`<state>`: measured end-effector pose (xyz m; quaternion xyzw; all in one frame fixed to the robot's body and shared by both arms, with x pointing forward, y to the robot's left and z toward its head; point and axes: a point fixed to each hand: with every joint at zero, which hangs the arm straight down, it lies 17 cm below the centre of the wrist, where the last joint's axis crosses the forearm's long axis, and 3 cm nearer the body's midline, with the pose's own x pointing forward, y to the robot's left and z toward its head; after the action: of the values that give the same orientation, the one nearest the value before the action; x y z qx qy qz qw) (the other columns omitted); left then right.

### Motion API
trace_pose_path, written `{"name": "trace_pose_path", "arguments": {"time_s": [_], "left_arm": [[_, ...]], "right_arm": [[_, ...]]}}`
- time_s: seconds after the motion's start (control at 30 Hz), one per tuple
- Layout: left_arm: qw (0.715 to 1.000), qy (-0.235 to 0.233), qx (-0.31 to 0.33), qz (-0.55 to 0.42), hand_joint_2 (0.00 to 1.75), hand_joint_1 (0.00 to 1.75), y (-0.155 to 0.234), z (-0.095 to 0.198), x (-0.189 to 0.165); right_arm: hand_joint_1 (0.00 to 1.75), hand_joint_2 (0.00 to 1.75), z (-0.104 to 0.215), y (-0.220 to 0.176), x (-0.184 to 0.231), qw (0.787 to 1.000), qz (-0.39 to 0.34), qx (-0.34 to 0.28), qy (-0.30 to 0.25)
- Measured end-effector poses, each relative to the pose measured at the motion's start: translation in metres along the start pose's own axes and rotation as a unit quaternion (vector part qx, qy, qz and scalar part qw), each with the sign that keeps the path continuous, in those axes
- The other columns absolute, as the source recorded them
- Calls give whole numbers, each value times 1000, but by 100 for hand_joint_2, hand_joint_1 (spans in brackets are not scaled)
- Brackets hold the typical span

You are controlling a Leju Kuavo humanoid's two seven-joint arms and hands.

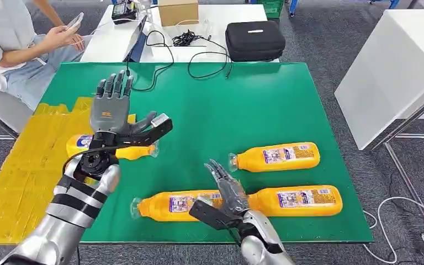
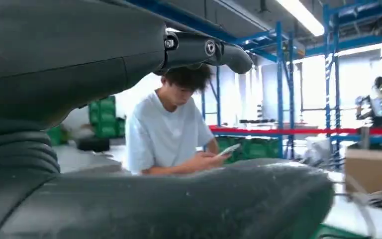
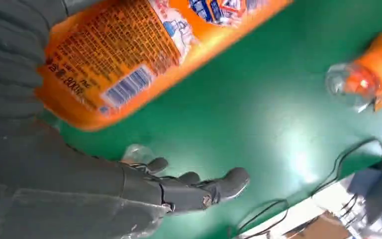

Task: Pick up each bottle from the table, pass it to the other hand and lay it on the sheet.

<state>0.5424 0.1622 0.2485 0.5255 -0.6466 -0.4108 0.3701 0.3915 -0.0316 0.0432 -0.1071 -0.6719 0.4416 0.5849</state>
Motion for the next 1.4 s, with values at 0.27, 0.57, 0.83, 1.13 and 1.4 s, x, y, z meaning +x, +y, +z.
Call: {"name": "trace_pose_path", "arguments": {"time_s": [0.27, 0.57, 0.83, 1.13, 1.4], "left_arm": [[998, -23, 24, 61, 175, 0, 17, 7, 36], [993, -33, 39, 104, 175, 0, 25, 11, 49], [991, -37, 41, 118, 175, 0, 27, 10, 54], [987, -41, 44, 152, 175, 0, 29, 10, 61], [981, -54, 47, 181, 175, 0, 28, 13, 72]], "right_arm": [[0, 175, -18, 28, 6, 998, 50, 40, -2], [0, 175, -29, 50, -9, 985, 143, 98, 12], [0, 175, -30, 60, -25, 973, 186, 134, 18], [82, 175, -30, 65, -51, 933, 308, 181, 40], [175, 175, -28, 67, -68, 911, 356, 203, 37]]}}
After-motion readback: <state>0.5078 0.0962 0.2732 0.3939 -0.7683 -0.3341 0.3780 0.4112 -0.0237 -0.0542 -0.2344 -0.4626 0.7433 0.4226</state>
